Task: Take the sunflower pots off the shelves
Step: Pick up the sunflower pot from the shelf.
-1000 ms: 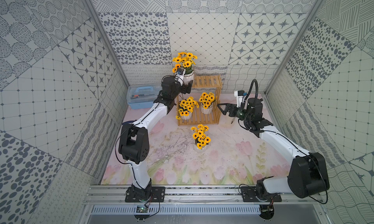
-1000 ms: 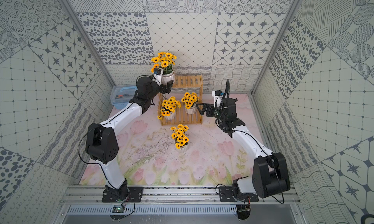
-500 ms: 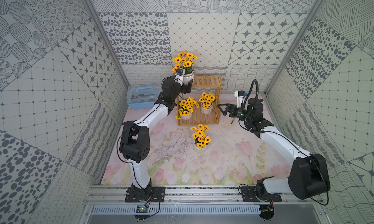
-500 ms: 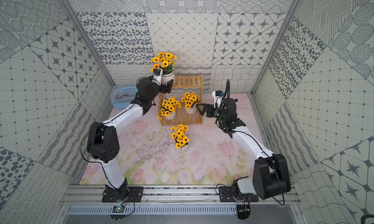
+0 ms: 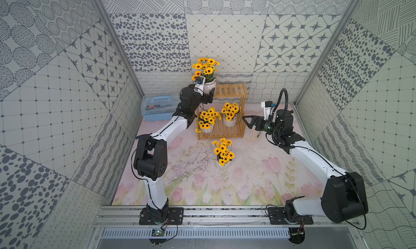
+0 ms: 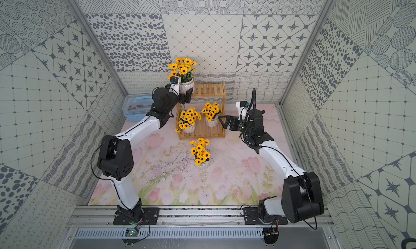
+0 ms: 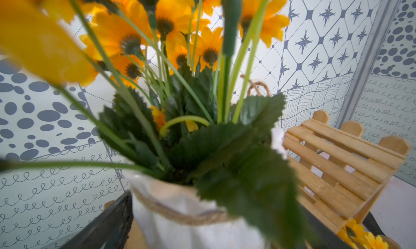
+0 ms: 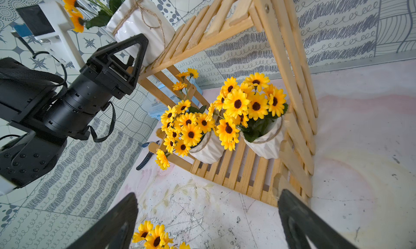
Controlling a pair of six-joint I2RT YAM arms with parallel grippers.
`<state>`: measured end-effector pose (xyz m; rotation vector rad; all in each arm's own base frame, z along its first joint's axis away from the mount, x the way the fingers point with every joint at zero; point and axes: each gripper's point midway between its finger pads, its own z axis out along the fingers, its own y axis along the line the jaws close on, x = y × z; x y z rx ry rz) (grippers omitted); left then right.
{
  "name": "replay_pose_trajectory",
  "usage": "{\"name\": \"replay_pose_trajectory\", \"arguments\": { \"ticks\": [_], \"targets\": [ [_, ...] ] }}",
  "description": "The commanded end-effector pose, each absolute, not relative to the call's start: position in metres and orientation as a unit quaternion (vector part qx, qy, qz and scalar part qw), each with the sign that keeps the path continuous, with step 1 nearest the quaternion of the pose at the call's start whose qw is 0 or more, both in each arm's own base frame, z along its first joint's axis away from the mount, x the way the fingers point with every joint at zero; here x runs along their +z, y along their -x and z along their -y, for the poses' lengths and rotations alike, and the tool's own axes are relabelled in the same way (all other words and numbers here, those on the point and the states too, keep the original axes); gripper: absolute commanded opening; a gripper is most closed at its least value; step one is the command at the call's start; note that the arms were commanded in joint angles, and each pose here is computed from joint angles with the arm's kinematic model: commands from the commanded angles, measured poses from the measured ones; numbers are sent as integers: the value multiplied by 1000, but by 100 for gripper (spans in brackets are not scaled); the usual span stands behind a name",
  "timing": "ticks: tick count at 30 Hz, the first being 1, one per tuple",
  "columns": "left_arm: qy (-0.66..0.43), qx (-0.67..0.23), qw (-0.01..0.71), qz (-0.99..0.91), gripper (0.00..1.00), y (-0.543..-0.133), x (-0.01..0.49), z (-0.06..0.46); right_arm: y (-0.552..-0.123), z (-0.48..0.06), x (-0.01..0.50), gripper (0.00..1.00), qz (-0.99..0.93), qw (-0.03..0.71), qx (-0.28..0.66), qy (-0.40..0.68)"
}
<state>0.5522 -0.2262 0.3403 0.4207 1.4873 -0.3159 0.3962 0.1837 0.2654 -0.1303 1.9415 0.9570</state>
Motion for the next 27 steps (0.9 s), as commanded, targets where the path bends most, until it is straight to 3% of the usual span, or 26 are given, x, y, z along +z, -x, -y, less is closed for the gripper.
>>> {"name": "replay_pose_trajectory", "arguments": {
  "ticks": [1, 27],
  "targets": [
    [-206, -186, 715, -642, 97, -543, 353, 242, -391, -183, 276, 98, -779, 484, 392, 68],
    [-227, -209, 704, -639, 97, -550, 353, 258, -389, -182, 279, 98, -778, 486, 392, 71]
  ]
}}
